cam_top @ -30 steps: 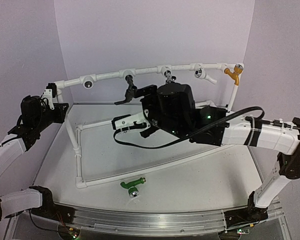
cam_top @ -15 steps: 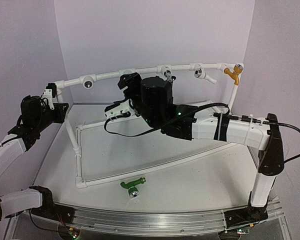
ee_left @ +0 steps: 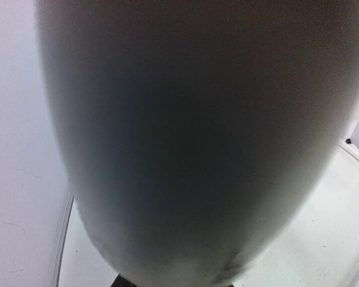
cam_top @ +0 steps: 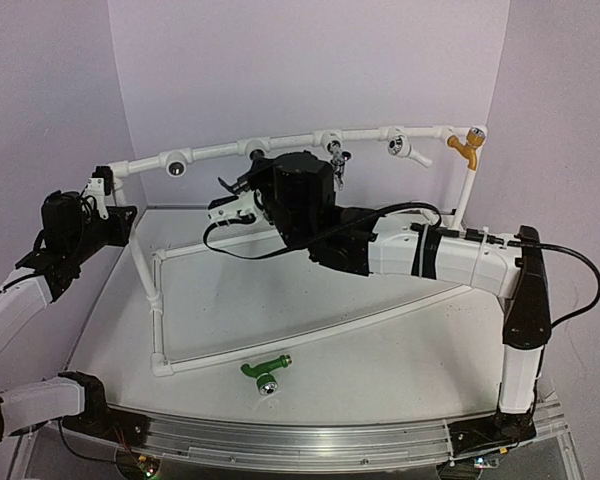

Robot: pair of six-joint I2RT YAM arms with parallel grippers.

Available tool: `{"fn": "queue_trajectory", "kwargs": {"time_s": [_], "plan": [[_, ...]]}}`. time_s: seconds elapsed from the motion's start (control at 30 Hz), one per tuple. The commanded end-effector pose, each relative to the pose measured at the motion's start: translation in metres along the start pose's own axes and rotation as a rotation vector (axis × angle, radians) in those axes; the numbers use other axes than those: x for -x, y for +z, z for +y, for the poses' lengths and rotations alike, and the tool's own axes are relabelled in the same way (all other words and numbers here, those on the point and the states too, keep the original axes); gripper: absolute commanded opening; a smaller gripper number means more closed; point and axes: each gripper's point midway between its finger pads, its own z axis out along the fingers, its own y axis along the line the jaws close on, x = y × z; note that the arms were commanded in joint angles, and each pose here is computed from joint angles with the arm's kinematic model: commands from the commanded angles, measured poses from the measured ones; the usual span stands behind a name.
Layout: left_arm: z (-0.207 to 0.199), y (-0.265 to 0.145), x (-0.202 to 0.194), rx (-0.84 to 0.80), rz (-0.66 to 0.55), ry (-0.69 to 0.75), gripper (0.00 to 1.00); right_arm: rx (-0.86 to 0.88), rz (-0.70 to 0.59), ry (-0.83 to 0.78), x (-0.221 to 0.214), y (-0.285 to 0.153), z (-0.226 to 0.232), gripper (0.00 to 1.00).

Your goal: Install the water faucets

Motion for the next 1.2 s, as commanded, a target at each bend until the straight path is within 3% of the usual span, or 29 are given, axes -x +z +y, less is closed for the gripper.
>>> {"fn": "queue_trajectory", "kwargs": {"time_s": [0.0, 0.13, 0.3, 0.47, 0.57, 0.73, 0.83, 1.07, 1.17], "plan": [[-0.011, 0.001, -0.005, -0.056, 0.042, -0.074, 0.0, -0.022, 0.038, 0.38, -0.002, 0.011, -0.003, 0.14], [-0.011, 0.001, -0.006, -0.055, 0.046, -0.075, 0.0, -0.039, 0.019, 0.802, 0.0, 0.015, -0.006, 0.07], [-0.01, 0.002, -0.007, -0.053, 0.048, -0.075, 0.0, -0.086, 0.047, 1.508, -0.026, 0.018, -0.011, 0.0], [-0.01, 0.002, -0.008, -0.05, 0.051, -0.075, 0.0, -0.006, -0.062, 2.224, -0.047, 0.01, -0.005, 0.0], [-0.01, 0.003, -0.008, -0.051, 0.052, -0.075, 0.0, 0.074, -0.174, 2.476, -0.048, 0.006, -0.007, 0.0], [-0.01, 0.002, -0.008, -0.048, 0.051, -0.075, 0.0, 0.093, -0.271, 2.539, -0.049, -0.005, -0.016, 0.0], [-0.01, 0.002, -0.007, -0.053, 0.05, -0.075, 0.0, 0.147, -0.32, 2.409, -0.038, -0.009, -0.018, 0.03], [-0.009, 0.003, -0.008, -0.043, 0.051, -0.077, 0.0, 0.457, -0.389, 1.973, 0.009, -0.045, 0.017, 0.52], [-0.009, 0.005, -0.01, -0.044, 0.06, -0.08, 0.0, 0.594, -0.472, 1.717, 0.039, -0.083, 0.034, 0.81]]}}
